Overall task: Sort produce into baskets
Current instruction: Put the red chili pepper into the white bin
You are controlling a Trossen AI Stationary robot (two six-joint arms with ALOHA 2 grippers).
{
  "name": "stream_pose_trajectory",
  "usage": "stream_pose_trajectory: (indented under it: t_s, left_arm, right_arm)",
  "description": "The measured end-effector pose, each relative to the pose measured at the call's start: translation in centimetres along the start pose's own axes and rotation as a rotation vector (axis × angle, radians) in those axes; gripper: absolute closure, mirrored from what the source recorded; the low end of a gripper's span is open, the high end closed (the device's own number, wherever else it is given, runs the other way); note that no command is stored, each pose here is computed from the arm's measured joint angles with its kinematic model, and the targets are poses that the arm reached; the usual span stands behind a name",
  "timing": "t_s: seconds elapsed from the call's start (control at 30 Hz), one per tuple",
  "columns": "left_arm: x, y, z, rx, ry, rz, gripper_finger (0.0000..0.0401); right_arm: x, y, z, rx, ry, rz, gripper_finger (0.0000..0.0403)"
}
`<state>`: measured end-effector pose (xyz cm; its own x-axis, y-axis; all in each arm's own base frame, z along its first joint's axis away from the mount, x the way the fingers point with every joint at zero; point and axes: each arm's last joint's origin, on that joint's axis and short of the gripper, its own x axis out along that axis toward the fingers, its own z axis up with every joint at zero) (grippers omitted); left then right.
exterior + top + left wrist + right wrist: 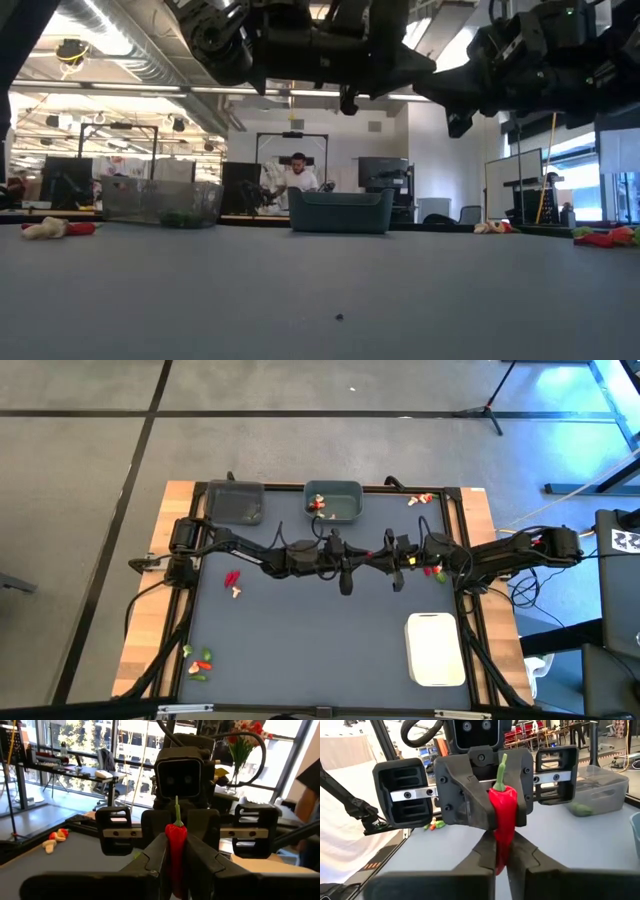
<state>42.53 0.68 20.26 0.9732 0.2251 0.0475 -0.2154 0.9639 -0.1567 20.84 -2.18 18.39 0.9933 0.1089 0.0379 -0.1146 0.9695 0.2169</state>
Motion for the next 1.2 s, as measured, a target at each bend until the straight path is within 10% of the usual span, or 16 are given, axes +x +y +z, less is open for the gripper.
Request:
stream_pose_trajectory:
  t_s: [0.43, 0.67, 1.2]
  left_arm:
    - [-1.6, -0.1, 3.5, 0.13, 0.126, -0.018, 0.0222]
    - [-4.1, -0.8, 4.6, 0.335, 0.363, -0.053, 0.0215]
    - [-4.9, -1.0, 3.6, 0.317, 0.506, -0.049, 0.0215]
  right_arm:
    - [-1.2, 0.6, 0.4, 0.028, 0.096, 0.025, 0.0391]
    - [-3.2, 1.9, 0.9, 0.076, 0.191, 0.053, 0.039]
    - [-6.7, 8.8, 5.1, 0.205, 0.707, -0.025, 0.0387]
